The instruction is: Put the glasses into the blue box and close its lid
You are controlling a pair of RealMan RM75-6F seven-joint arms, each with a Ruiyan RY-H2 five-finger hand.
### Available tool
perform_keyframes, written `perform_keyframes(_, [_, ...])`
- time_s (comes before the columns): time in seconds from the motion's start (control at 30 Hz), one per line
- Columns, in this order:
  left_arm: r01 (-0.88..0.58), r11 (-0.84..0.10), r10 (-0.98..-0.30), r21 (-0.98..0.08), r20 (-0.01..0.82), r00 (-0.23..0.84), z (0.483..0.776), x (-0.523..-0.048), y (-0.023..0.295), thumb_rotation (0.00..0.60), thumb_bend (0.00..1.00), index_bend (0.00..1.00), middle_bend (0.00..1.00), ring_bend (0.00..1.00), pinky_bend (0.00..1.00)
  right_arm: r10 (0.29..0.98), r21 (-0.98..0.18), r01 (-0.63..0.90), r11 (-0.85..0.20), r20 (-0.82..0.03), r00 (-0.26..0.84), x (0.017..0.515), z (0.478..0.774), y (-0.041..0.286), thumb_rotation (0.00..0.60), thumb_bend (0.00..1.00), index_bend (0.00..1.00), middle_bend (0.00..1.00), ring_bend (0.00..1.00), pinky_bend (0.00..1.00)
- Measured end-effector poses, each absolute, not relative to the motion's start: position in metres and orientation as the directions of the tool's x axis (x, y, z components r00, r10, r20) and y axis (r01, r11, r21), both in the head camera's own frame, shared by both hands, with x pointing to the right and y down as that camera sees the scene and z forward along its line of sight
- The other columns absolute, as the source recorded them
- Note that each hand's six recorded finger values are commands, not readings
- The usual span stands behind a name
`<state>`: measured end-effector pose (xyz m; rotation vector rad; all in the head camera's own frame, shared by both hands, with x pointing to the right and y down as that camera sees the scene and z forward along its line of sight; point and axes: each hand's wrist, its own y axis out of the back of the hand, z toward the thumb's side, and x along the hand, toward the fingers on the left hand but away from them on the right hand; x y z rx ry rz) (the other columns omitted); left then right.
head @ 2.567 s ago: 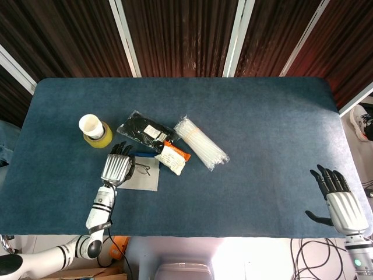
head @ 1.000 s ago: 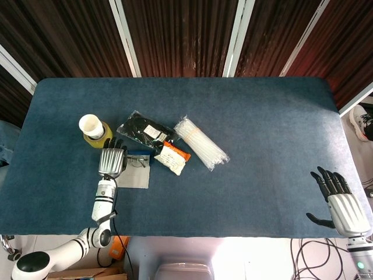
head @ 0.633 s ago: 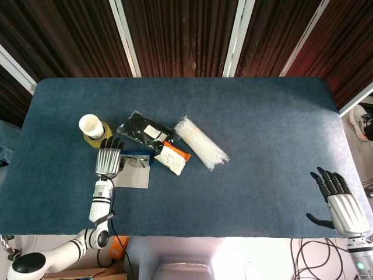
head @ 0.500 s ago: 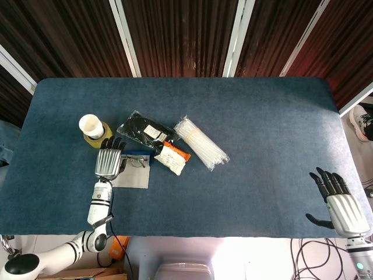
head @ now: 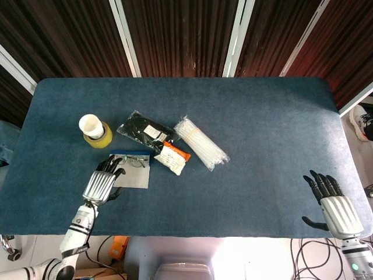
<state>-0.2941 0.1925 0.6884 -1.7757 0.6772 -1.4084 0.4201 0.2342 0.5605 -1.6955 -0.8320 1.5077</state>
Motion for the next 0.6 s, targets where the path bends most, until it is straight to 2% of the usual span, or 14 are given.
perform_keyframes(0.27, [0.08, -0.603, -0.765, -0.793, 0.604, 0.223, 0.706, -0.304, 0.201, 0.6, 0.28, 0.29, 0.05, 0.0, 0.15, 0.824, -0.831, -0.002, -0.557, -0.553, 0.125, 0.415, 0.565, 0.237, 0.6, 0.27, 0.0, 0.0, 0.0, 0.0])
perform_keyframes(0.6, [0.085, -0.622, -0.754, -0.778, 0.625, 0.202, 0.728, -0.302, 0.2, 0.6, 0.28, 0.34, 0.05, 0.0, 0.15, 0.824, -0.83, -0.004, -0.557, -0.554, 0.12, 0.416, 0.566, 0.236, 0.6, 0.27, 0.0, 0.0, 0.0, 0.0])
